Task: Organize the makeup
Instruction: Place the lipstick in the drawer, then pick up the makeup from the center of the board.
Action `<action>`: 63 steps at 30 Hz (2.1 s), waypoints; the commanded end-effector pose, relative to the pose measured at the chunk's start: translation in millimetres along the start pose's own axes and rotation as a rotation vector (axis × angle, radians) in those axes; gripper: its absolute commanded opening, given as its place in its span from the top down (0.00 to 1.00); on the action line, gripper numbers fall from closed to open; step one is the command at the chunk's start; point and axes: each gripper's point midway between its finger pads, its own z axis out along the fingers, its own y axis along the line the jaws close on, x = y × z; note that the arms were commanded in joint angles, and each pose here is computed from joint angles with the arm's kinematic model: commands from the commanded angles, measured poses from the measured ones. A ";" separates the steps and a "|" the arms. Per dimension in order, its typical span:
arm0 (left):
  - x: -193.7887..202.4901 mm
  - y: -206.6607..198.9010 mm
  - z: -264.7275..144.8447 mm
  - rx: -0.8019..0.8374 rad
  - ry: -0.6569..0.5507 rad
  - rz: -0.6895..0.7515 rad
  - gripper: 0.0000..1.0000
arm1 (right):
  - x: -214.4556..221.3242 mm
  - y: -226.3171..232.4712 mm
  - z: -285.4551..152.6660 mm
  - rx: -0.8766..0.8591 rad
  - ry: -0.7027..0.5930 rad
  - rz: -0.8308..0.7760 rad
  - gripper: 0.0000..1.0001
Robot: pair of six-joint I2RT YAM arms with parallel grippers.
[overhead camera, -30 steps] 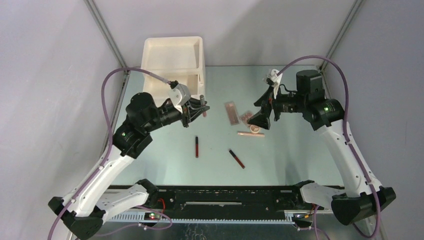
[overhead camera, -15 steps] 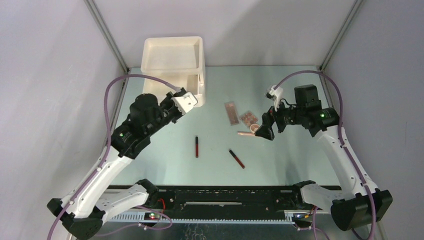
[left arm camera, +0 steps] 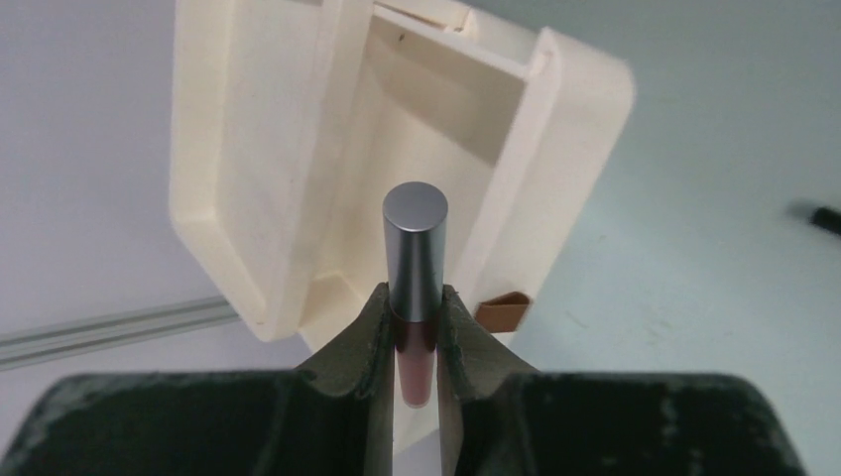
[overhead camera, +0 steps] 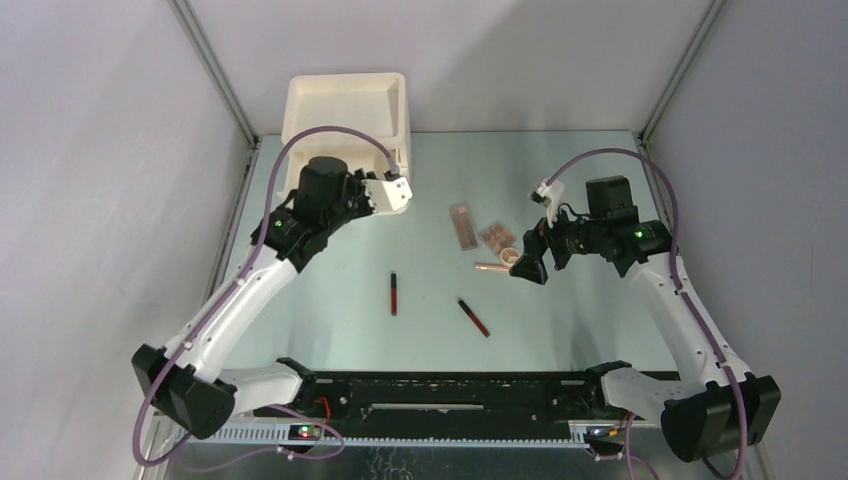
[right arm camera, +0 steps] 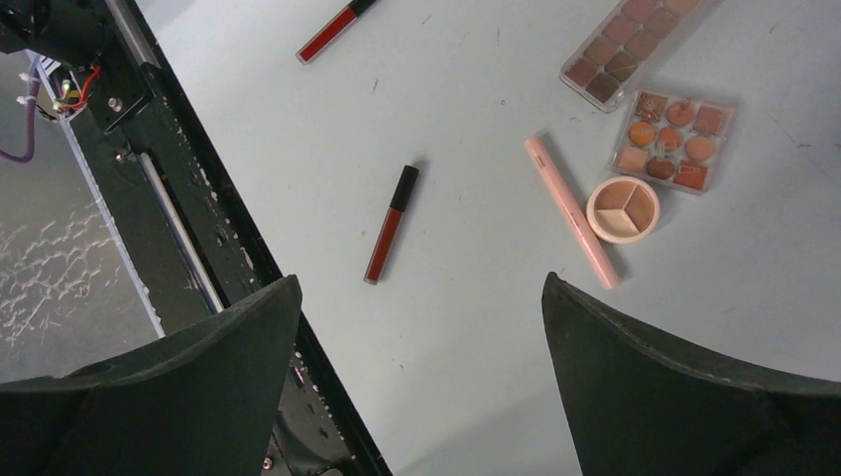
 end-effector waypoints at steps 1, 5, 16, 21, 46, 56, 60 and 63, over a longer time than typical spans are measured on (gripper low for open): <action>-1.4 51.1 0.9 -0.102 0.052 0.130 1.00 | -4.9 -4.0 -2.9 0.021 -0.029 -0.043 0.00; 16.3 68.0 17.3 -0.101 0.129 0.193 1.00 | -1.5 -5.5 0.2 0.014 -0.017 -0.035 0.00; 54.9 71.0 68.2 0.016 0.234 0.234 0.85 | 7.5 -11.8 5.7 0.022 0.019 -0.012 0.00; 65.3 62.4 82.3 0.086 0.261 0.229 0.79 | 10.1 -13.5 7.7 0.024 0.026 -0.011 0.00; 41.6 91.7 26.5 -0.037 0.100 0.095 0.17 | 54.4 -81.2 41.2 0.294 0.327 -0.070 0.00; -0.5 76.2 -49.3 -0.211 -0.214 -0.263 0.00 | 72.7 -101.7 51.3 0.304 0.424 -0.129 0.00; -15.0 59.1 -74.6 -0.230 -0.362 -0.491 0.00 | 78.4 -105.4 57.0 0.283 0.448 -0.156 0.00; -20.8 37.4 -82.1 -0.197 -0.453 -0.630 0.00 | 80.9 -109.1 59.6 0.278 0.457 -0.170 0.00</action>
